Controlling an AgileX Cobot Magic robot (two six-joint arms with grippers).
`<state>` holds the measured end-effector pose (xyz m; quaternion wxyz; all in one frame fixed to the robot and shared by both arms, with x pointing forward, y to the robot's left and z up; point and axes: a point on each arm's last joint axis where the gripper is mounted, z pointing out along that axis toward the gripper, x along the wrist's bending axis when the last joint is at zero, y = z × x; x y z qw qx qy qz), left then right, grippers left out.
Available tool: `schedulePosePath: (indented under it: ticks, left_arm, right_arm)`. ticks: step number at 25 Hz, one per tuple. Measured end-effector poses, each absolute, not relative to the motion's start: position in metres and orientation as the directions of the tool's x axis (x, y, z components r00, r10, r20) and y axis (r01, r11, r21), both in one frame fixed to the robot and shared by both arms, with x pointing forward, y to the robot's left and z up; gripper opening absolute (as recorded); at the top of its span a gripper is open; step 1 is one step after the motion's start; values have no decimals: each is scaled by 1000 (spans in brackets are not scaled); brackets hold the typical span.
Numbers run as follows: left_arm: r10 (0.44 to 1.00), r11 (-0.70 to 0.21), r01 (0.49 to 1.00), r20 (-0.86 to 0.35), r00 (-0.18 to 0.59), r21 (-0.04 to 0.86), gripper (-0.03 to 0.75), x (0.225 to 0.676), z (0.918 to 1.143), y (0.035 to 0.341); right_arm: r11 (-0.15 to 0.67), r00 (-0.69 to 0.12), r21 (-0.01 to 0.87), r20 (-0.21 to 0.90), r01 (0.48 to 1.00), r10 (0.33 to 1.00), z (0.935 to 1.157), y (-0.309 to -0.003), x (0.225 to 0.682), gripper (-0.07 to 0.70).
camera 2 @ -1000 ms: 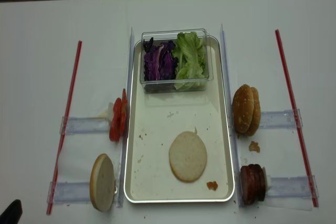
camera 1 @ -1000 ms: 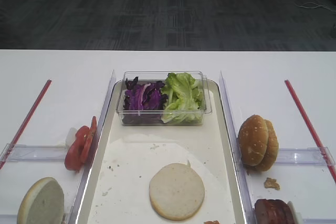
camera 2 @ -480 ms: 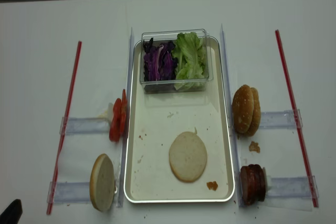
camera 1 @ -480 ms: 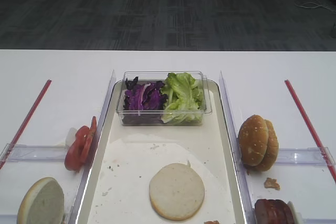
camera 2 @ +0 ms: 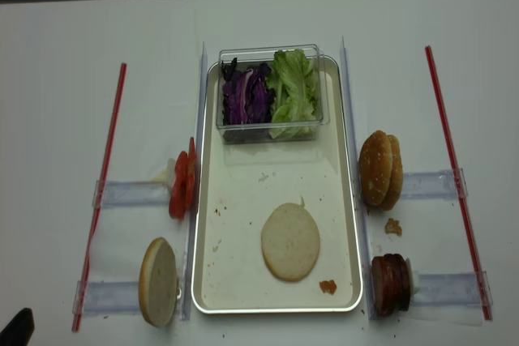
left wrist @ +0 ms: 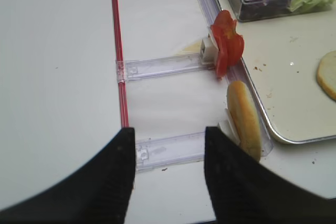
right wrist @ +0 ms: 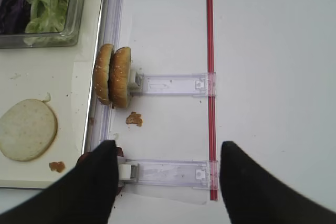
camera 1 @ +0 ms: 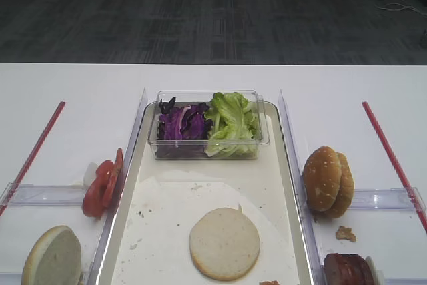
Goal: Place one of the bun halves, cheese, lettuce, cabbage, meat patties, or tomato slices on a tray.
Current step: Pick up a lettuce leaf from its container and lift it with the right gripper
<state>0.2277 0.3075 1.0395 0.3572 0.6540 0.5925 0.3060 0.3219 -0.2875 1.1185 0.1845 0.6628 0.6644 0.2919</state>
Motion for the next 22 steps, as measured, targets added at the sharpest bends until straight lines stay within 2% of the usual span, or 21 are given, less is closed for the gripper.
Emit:
schedulePosePath:
  ticks: [2,6,11,22]
  left_arm:
    - [994,-43,556,-23,111,830,296,228,1039,307]
    - [994,-43,556,-23,111,830,296,228,1039,307]
    - [994,-43,556,-23,111,830,296,228,1039,307]
    - [994,-43,556,-23,111,830,296,228,1039,307]
  right_arm:
    - [-56,-42,581,153,812,987,1125,-289,341,448]
    - [-74,-18,509,172,857,985,1140,-292,380,448]
    - [-88,-1,480,181,873,983,1155,-295,429,448]
    - [-91,15,411,184,907,983,1151,-302,513,448]
